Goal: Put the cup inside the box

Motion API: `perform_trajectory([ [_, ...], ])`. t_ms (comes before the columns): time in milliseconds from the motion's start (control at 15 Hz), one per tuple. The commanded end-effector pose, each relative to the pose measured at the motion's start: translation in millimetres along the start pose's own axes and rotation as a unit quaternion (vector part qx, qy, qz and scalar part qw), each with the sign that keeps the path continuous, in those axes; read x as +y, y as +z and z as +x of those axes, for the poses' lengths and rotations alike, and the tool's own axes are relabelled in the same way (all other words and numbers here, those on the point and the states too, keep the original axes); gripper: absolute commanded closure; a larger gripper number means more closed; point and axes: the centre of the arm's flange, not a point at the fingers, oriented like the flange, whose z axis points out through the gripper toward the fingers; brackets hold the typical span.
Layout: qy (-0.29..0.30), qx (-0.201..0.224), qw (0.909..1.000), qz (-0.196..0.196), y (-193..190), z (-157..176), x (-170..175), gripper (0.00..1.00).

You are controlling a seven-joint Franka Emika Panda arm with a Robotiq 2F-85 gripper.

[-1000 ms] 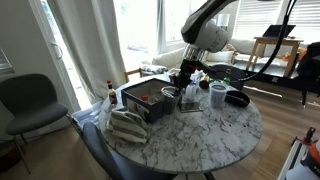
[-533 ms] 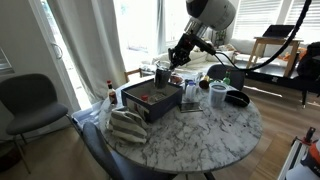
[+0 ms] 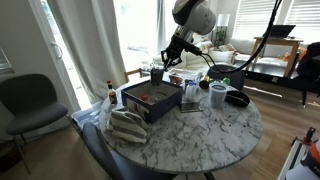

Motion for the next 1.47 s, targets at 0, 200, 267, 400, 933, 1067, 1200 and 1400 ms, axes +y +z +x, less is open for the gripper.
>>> perform_trajectory([
  [0,0.001,0.0,1.0,0.0,0.5,1.1,-0.6,0.95],
  [200,0.114,-0.007,0.9931,-0.025,18.6,54.3,-25.6,0.99],
  [267,0.138,-0.015,0.9898,-0.035,22.7,69.5,-26.1,0.99],
  [400,0.171,-0.04,0.9841,-0.028,31.4,102.8,-24.6,0.99],
  [933,0.215,0.004,0.9743,-0.067,76.7,151.5,-60.5,0.99],
  [1067,0.208,-0.011,0.9762,-0.059,72.0,127.3,-42.6,0.95],
  [1200,0.208,-0.005,0.9763,-0.058,76.7,129.1,-51.6,0.99],
  [1400,0.234,0.016,0.9714,-0.041,103.7,119.3,-54.2,0.99],
])
